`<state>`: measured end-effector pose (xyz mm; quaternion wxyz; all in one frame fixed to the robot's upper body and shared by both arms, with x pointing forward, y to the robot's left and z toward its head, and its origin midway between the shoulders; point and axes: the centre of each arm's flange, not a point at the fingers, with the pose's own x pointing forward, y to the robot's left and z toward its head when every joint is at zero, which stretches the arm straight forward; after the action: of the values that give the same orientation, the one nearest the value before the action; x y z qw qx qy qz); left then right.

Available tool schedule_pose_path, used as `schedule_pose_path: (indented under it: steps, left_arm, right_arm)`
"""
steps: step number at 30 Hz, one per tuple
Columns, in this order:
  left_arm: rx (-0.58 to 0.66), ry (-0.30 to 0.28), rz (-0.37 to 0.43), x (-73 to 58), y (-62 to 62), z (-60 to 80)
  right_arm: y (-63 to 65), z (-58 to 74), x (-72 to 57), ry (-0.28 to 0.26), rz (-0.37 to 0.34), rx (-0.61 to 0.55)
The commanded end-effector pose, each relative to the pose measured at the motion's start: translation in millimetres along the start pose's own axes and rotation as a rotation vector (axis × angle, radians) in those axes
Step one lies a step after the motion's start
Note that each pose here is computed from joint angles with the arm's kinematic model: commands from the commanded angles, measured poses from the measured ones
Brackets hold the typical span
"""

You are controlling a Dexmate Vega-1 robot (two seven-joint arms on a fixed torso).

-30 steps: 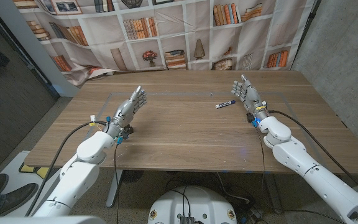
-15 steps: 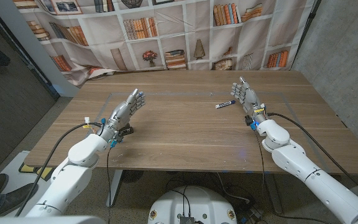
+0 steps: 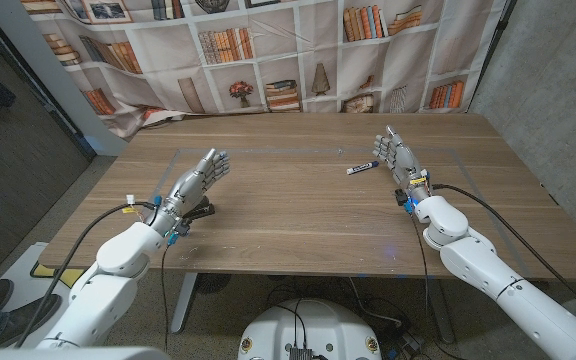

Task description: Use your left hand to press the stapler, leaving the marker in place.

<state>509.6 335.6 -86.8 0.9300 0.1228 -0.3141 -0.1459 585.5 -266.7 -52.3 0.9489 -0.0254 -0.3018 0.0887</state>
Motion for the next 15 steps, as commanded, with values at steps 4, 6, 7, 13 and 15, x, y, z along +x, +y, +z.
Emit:
schedule_pose_path:
  steps: [4,6,7,13,15]
  left_arm:
    - [0.023,-0.013,0.051,-34.6,7.1,-11.3]
    - [0.03,-0.019,0.065,-38.1,9.3,-11.4]
    - [0.031,-0.023,0.073,-39.7,10.3,-11.5]
    - [0.059,-0.017,0.084,-46.0,14.8,-11.9]
    - [0.078,-0.003,0.088,-49.0,15.9,-11.9]
  right_arm:
    - [1.6,6.4,-2.0,0.005,-0.008,-0.026]
    - [1.8,6.7,-2.3,0.007,-0.014,-0.027]
    - [2.0,6.8,-2.5,0.007,-0.014,-0.028]
    - [3.5,5.0,-2.9,0.008,-0.028,-0.021]
    - [3.8,5.2,-3.5,0.002,-0.034,-0.019]
